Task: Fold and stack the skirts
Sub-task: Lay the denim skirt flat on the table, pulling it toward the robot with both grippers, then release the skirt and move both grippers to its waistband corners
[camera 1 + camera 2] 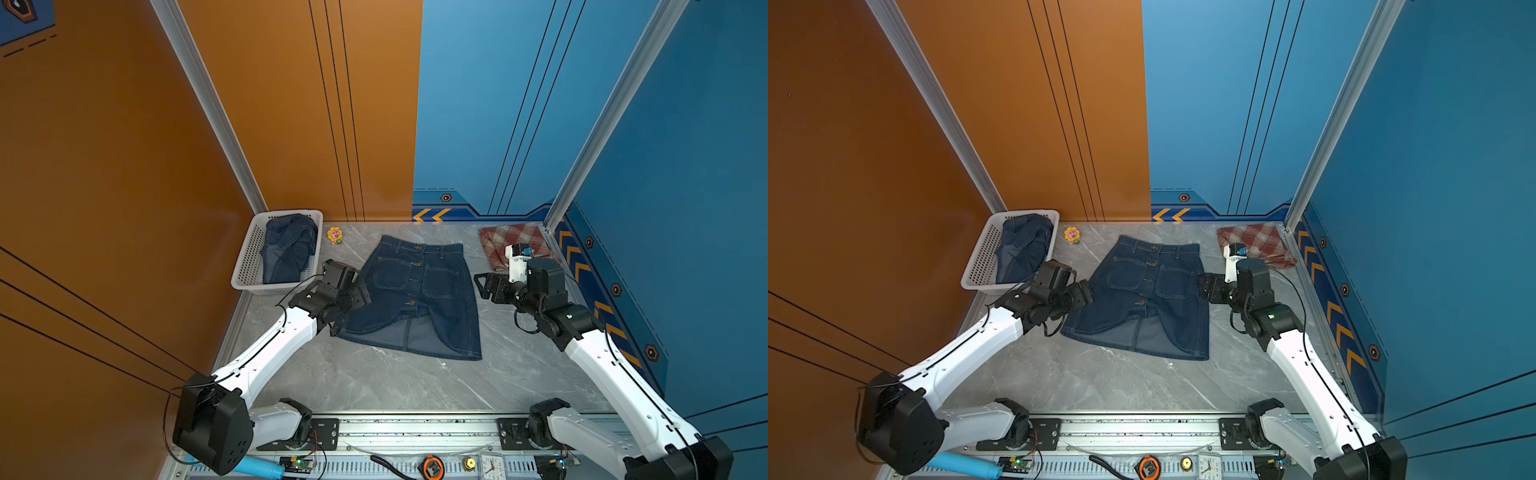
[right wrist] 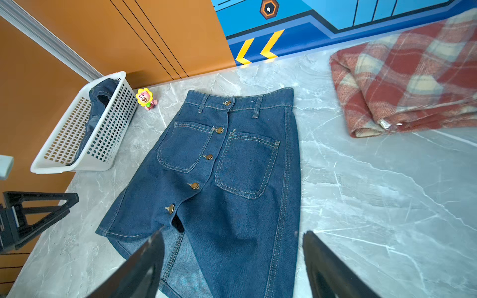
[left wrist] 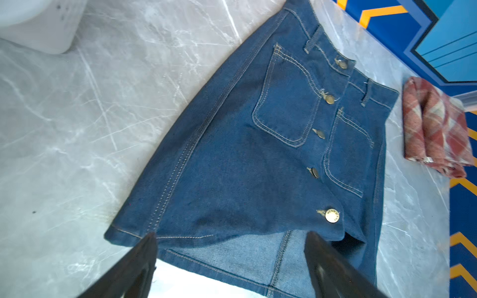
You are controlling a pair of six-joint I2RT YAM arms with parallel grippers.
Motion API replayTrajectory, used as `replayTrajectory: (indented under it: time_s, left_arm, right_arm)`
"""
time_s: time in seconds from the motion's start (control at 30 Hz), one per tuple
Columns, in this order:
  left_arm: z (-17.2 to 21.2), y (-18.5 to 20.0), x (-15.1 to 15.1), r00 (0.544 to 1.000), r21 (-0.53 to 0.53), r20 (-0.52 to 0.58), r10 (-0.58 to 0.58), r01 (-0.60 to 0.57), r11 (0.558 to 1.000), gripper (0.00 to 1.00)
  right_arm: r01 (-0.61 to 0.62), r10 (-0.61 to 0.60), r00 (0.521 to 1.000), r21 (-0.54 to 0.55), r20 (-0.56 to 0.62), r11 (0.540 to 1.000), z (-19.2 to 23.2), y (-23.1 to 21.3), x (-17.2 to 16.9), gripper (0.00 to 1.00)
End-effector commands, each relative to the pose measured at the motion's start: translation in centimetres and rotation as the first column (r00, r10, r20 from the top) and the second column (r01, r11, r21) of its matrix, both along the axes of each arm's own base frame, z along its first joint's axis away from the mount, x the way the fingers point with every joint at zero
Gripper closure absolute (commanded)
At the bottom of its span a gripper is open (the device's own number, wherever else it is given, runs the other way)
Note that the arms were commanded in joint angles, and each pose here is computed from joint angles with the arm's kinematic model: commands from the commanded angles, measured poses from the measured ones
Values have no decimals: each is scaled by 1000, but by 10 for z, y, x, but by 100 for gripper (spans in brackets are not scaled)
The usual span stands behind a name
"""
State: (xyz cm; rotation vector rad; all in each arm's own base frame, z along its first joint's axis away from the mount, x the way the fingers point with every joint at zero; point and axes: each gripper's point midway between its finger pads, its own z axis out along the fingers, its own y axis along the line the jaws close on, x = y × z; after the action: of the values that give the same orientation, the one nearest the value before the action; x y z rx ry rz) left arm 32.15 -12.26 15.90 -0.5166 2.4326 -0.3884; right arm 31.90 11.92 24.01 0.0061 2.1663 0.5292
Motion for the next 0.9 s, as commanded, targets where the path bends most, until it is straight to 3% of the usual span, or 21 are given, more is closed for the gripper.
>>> replayTrajectory:
  time_s: [0.0, 0.2, 0.27, 0.43, 0.67, 0.7, 0.77, 0.8, 0.87]
  left_arm:
    - [21, 11, 12, 997, 51, 49, 53, -55, 997, 10]
    - [10, -14, 27, 998, 86, -9, -66, 67, 994, 13]
    - [1, -29, 26, 989, 118, -36, -142, 145, 982, 18]
    - [-29, -54, 13, 957, 193, -114, -266, 284, 939, 18]
    - [-57, -61, 8, 939, 213, -172, -299, 332, 919, 17]
    - [-57, -61, 10, 939, 210, -170, -300, 332, 920, 17]
    - [-59, -60, 13, 939, 204, -173, -298, 330, 922, 17]
    - [-58, -60, 15, 939, 202, -172, -297, 329, 923, 17]
    - [-58, -58, 18, 940, 197, -167, -296, 326, 925, 17]
  right_arm:
    - [7, -8, 995, -17, -97, 1000, -21, 10, 0, 19]
    - [-94, 65, 969, -111, -238, 989, -68, 45, -5, 21]
    - [-136, 91, 959, -156, -267, 978, -83, 58, -10, 22]
    - [-207, 122, 934, -226, -337, 952, -120, 79, -17, 22]
    - [-248, 150, 919, -240, -364, 939, -170, 109, -1, 26]
    - [-249, 152, 923, -246, -354, 937, -173, 111, 5, 36]
    - [-267, 172, 917, -234, -361, 935, -173, 118, 14, 85]
    - [-280, 190, 909, -205, -372, 938, -165, 121, 19, 100]
    - [-291, 233, 895, -102, -379, 951, -148, 124, 25, 100]
